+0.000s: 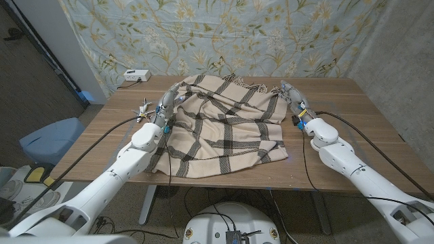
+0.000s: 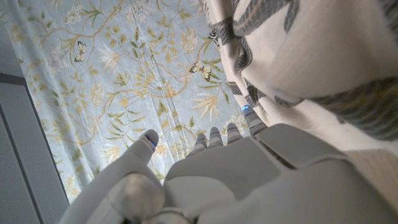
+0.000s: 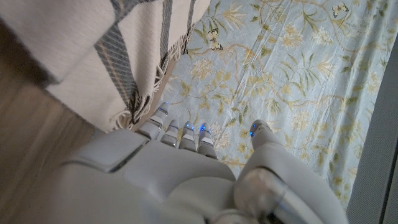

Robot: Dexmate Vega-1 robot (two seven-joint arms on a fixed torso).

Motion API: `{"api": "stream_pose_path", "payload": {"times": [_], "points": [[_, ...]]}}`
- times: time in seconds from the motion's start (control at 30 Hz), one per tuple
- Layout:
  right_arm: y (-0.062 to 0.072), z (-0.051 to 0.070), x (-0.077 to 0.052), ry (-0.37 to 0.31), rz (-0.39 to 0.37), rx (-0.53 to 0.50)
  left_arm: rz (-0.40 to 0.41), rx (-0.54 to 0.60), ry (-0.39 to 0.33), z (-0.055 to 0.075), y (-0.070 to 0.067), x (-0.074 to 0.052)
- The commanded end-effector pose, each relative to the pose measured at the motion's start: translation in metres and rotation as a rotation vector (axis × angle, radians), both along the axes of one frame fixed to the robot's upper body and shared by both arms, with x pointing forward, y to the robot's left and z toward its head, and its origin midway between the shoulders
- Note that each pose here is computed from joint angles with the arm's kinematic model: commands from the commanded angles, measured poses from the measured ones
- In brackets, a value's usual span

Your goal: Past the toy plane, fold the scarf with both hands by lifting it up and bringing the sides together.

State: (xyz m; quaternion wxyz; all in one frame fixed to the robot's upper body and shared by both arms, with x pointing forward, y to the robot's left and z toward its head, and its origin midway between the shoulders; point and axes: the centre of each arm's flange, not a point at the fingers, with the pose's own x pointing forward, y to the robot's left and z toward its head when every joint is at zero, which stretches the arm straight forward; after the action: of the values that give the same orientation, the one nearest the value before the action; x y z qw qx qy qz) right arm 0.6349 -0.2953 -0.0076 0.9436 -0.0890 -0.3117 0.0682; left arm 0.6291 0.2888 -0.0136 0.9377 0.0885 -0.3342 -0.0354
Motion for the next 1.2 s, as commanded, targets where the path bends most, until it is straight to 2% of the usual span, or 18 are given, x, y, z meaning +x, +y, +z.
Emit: {"api": "stream_pose_path", "payload": {"times": [0.03,0.17,0.47,0.77,0.83,1.2], "points": [[-0.003,0.015,-0.031,-0.075,-0.154,-0.211,0.284,0.272,-0.18,0.015,-0.012,-0.04],[-0.004,0.014,-0.04,-0.077,-0.19,-0.283,0.343,0.339,-0.209,0.012,-0.014,-0.052],[-0.006,0.016,-0.059,-0.092,-0.246,-0.39,0.408,0.418,-0.229,-0.002,-0.016,-0.076],[0.001,0.015,-0.082,-0.121,-0.309,-0.524,0.478,0.494,-0.257,-0.022,-0.02,-0.102],[0.001,0.014,-0.084,-0.122,-0.311,-0.532,0.485,0.502,-0.256,-0.024,-0.021,-0.105],[0.004,0.006,-0.115,-0.127,-0.362,-0.652,0.52,0.549,-0.238,-0.049,-0.023,-0.134]]}}
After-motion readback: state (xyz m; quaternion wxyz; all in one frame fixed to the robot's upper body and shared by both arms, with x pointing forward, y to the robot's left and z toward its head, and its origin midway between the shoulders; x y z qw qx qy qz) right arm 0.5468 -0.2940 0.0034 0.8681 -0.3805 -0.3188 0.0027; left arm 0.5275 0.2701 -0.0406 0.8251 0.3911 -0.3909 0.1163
